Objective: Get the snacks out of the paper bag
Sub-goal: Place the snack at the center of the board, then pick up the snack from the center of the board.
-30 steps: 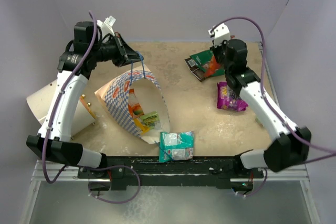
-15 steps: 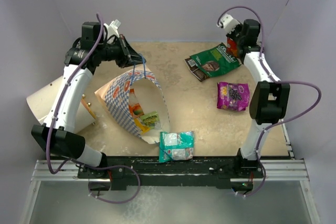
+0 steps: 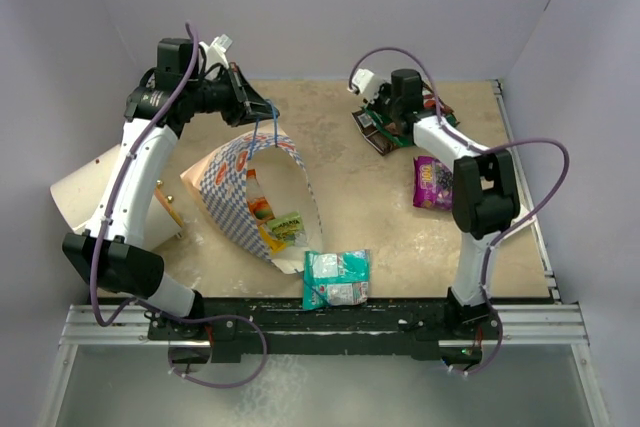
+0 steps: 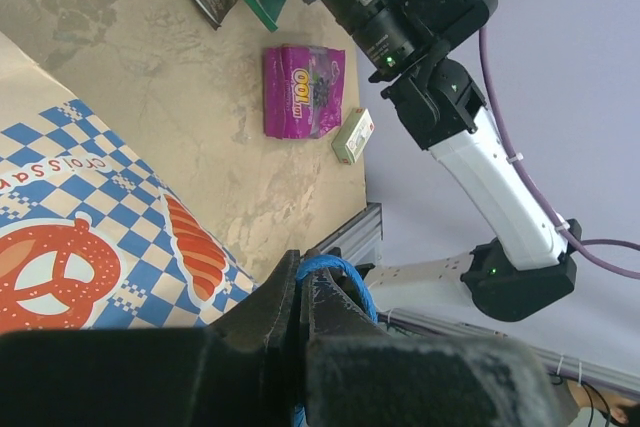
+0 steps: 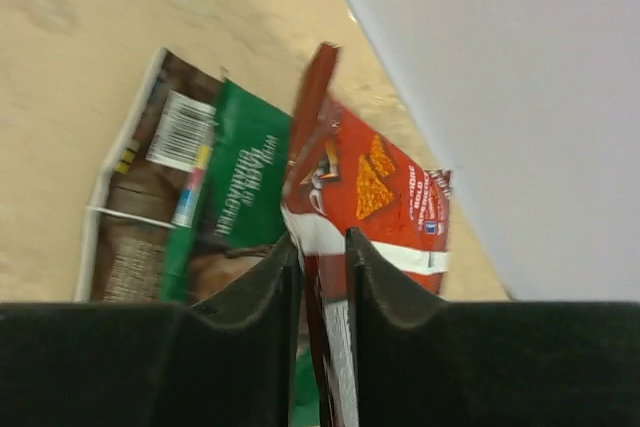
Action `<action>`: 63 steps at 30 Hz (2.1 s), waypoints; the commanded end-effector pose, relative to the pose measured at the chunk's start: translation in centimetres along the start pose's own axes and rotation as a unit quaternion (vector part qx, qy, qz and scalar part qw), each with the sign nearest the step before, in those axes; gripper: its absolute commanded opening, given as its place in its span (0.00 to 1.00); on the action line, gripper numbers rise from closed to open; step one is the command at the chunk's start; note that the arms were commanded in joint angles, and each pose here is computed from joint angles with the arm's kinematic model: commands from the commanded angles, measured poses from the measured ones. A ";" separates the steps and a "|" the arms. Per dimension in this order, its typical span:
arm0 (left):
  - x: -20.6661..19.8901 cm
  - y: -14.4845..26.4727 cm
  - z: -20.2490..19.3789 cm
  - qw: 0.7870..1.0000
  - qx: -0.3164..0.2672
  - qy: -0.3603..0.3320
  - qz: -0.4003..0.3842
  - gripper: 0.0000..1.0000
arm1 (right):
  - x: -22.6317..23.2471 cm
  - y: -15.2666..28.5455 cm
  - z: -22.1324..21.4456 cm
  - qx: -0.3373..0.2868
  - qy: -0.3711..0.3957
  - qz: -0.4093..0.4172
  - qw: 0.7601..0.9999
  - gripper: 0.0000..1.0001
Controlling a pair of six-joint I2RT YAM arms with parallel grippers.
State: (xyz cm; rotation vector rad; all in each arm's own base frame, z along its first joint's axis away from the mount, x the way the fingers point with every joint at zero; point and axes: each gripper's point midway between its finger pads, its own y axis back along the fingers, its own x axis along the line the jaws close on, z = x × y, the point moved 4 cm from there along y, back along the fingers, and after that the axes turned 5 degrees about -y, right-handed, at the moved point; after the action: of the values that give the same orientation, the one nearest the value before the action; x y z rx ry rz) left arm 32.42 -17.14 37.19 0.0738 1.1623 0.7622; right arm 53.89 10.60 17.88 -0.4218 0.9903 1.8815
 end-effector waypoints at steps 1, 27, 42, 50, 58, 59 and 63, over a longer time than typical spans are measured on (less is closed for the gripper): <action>-1.3 0.6 1.4 0.999 -0.027 -0.035 -0.024 0.00 | -1.1 2.3 2.9 -0.031 -0.181 -0.004 0.983 0.38; -1.7 1.0 0.9 0.996 -0.045 -0.054 -0.046 0.00 | 24.9 27.5 -1.1 0.122 -0.564 0.316 0.754 0.85; -1.3 0.9 0.4 0.997 -0.038 -0.045 -0.047 0.00 | 32.0 24.9 -5.6 0.256 -0.577 0.370 0.681 0.73; -1.2 0.8 0.2 0.997 -0.030 -0.042 -0.049 0.00 | 32.9 25.9 -5.1 0.234 -0.584 0.410 0.660 0.57; -2.0 1.4 -0.1 0.996 -0.027 -0.049 -0.064 0.00 | 31.0 25.6 -2.6 0.161 -0.586 0.413 0.678 0.08; -2.4 1.6 0.0 0.996 -0.030 -0.053 -0.071 0.00 | 29.9 25.7 -1.4 0.133 -0.587 0.409 0.686 0.04; -4.3 2.9 0.5 0.992 -0.048 -0.071 -0.092 0.00 | 25.2 26.8 3.7 0.019 -0.586 0.400 0.705 0.00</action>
State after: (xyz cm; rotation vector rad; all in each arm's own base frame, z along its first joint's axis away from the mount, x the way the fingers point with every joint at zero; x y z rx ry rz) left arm 31.71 -17.53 37.32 0.0363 1.1188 0.6895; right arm 15.61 20.00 8.89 1.5295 0.5059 2.0229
